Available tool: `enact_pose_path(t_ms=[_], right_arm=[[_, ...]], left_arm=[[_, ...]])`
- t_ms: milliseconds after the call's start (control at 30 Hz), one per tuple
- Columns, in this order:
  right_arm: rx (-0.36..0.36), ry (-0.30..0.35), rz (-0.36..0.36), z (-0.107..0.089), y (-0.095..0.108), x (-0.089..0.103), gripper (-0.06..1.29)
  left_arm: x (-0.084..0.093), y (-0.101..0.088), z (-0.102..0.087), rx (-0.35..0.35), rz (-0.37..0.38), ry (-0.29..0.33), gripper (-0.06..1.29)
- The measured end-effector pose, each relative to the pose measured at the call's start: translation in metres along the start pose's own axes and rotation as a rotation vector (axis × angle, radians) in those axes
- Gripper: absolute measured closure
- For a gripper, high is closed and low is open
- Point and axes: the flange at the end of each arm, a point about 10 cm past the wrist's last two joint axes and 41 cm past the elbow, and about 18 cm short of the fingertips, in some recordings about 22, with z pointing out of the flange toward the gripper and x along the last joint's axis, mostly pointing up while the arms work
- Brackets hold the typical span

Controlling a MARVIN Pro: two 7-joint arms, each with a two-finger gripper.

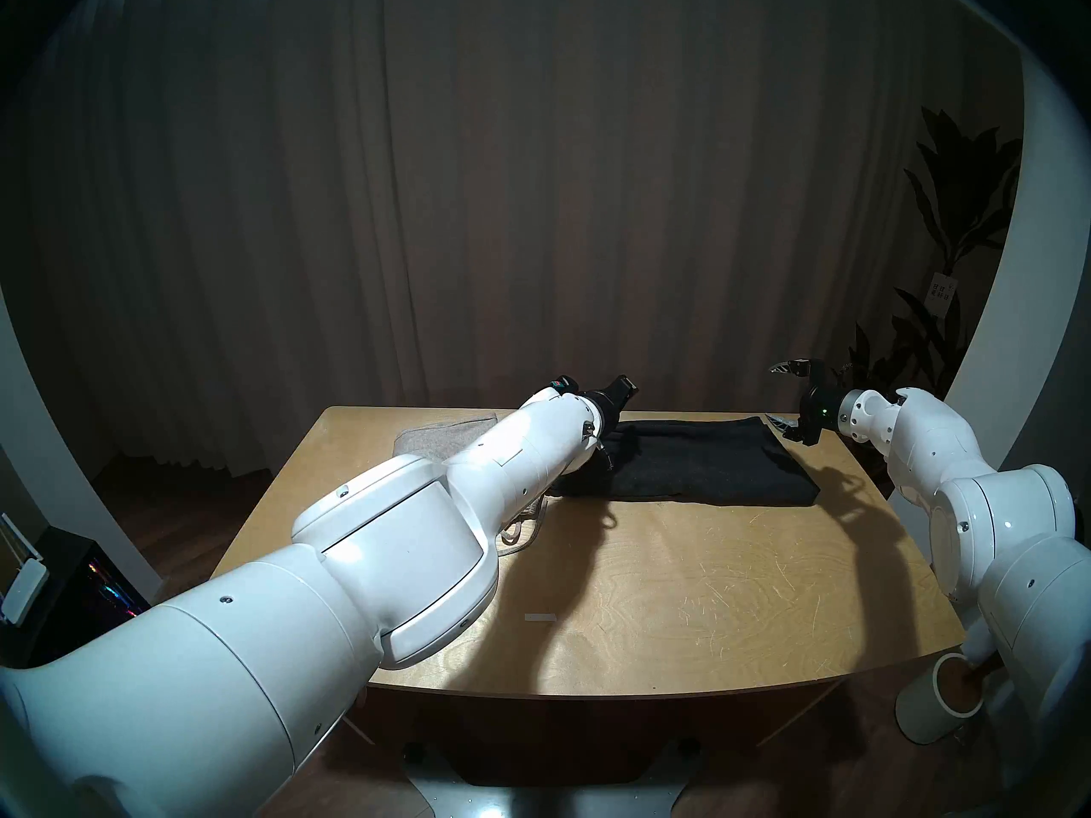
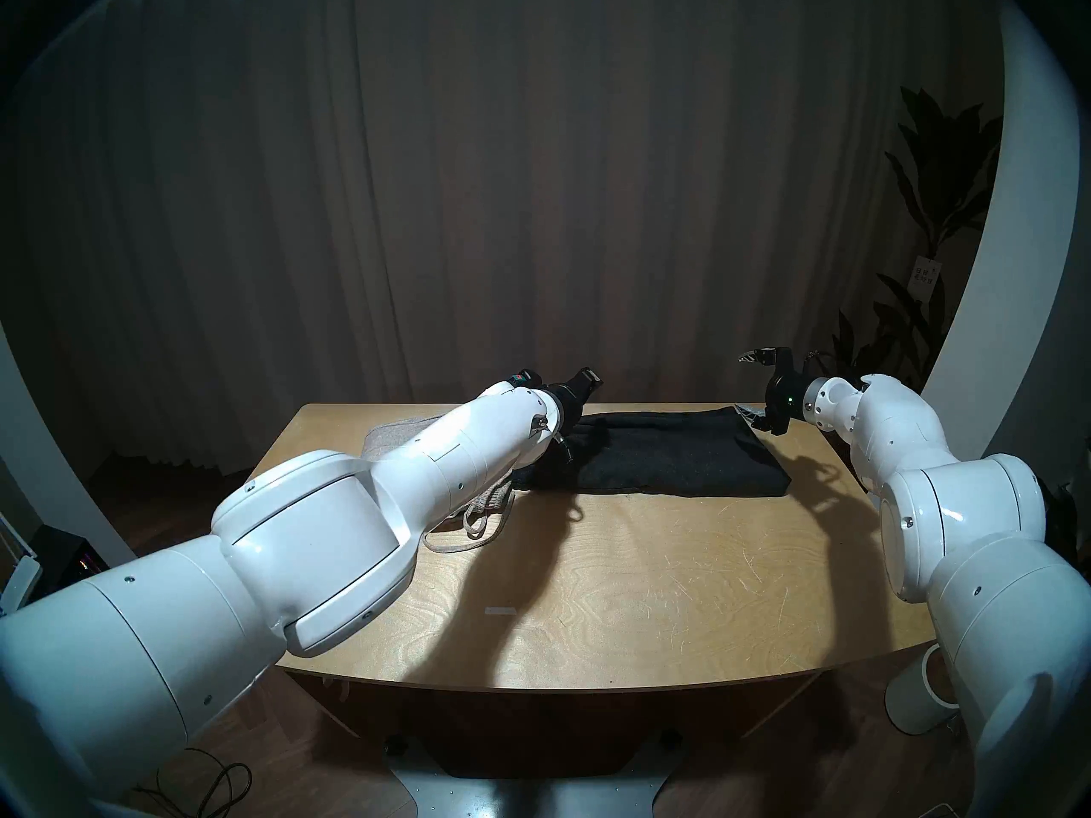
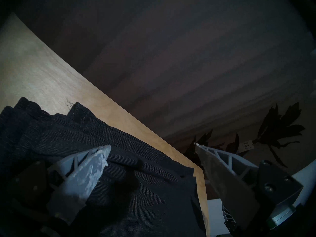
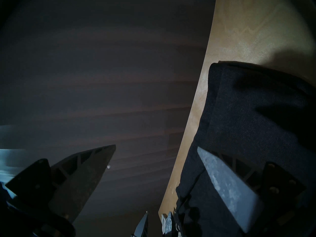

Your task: Fold pants twice and stack them

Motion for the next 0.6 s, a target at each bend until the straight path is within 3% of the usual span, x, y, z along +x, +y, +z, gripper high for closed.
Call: enact_pose_path(t_ms=[300, 467, 600], right_arm=[[0.063, 0.008, 0.015, -0.036, -0.008, 0.027, -0.02], [0.08, 0.035, 0.028, -0.052, -0.006, 0.04, -0.02], [0.064, 0.054, 0.046, -0.064, 0.008, 0.047, -0.02]], left_arm=[[0.001, -0.017, -0.003, -0.015, 0.044, -0.018, -0.02], [0.018, -0.032, -0.008, -0.003, 0.051, 0.012, -0.02], [0.038, -0.047, -0.014, 0.013, 0.053, 0.051, -0.02]])
